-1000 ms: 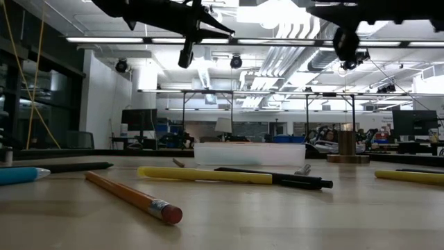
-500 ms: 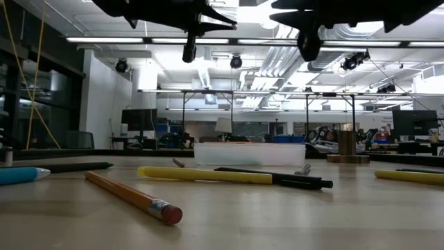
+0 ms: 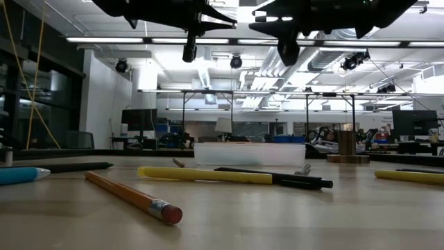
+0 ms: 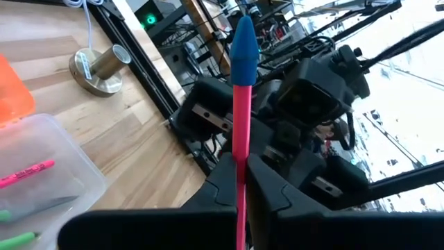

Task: Pick & place school supplies into a supply box
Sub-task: Put the pink pencil into the supply box

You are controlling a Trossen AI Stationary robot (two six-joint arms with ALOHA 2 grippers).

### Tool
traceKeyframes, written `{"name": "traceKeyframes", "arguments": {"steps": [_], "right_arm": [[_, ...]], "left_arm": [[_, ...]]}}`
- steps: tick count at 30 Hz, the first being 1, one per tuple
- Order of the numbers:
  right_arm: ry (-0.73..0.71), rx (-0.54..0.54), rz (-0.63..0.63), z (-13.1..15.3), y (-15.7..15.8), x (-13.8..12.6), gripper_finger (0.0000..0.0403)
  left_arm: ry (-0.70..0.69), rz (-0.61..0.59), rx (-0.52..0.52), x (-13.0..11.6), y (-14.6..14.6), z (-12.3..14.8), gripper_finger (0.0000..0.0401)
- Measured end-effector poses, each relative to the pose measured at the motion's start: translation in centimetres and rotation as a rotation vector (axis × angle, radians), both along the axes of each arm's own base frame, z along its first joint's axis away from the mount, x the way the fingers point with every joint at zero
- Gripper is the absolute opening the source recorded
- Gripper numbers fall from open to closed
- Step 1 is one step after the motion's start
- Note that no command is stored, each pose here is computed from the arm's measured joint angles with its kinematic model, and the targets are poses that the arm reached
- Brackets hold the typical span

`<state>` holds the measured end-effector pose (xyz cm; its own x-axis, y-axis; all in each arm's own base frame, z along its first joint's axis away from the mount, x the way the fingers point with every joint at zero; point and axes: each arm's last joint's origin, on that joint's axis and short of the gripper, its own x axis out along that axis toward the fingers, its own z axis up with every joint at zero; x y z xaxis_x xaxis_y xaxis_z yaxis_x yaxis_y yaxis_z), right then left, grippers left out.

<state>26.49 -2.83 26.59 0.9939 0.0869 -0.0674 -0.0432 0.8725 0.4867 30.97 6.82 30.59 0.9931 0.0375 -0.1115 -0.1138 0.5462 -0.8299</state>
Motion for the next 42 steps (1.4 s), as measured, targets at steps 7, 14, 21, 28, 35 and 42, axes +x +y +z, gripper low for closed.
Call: {"name": "traceKeyframes", "arguments": {"steps": [7, 14, 21, 28, 35, 42], "right_arm": [[-0.004, 0.015, -0.007, 0.0, -0.7, 0.0, 0.0116], [-0.042, 0.052, 0.006, -0.1, -0.7, 0.6, 0.0128], [-0.038, 0.077, 0.009, -0.9, -0.9, 1.3, 0.0142], [-0.042, 0.112, -0.007, -1.4, -1.2, 1.8, 0.0172], [-0.051, 0.109, -0.040, -1.7, -1.6, 2.0, 0.0190], [-0.059, 0.108, -0.065, -1.7, -1.9, 2.1, 0.0190]], "left_arm": [[0.001, -0.004, 0.000, 0.0, 0.0, 0.0, 0.0037], [0.001, -0.004, 0.000, 0.0, 0.0, 0.0, 0.0037], [0.025, -0.010, -0.007, 0.5, 0.1, -0.8, 0.0037], [0.029, -0.019, -0.010, 0.6, 0.1, -0.9, 0.0037], [0.022, -0.029, -0.009, 0.6, 0.1, -0.9, 0.0037], [0.014, -0.029, -0.007, 0.6, 0.1, -0.8, 0.0037]]}}
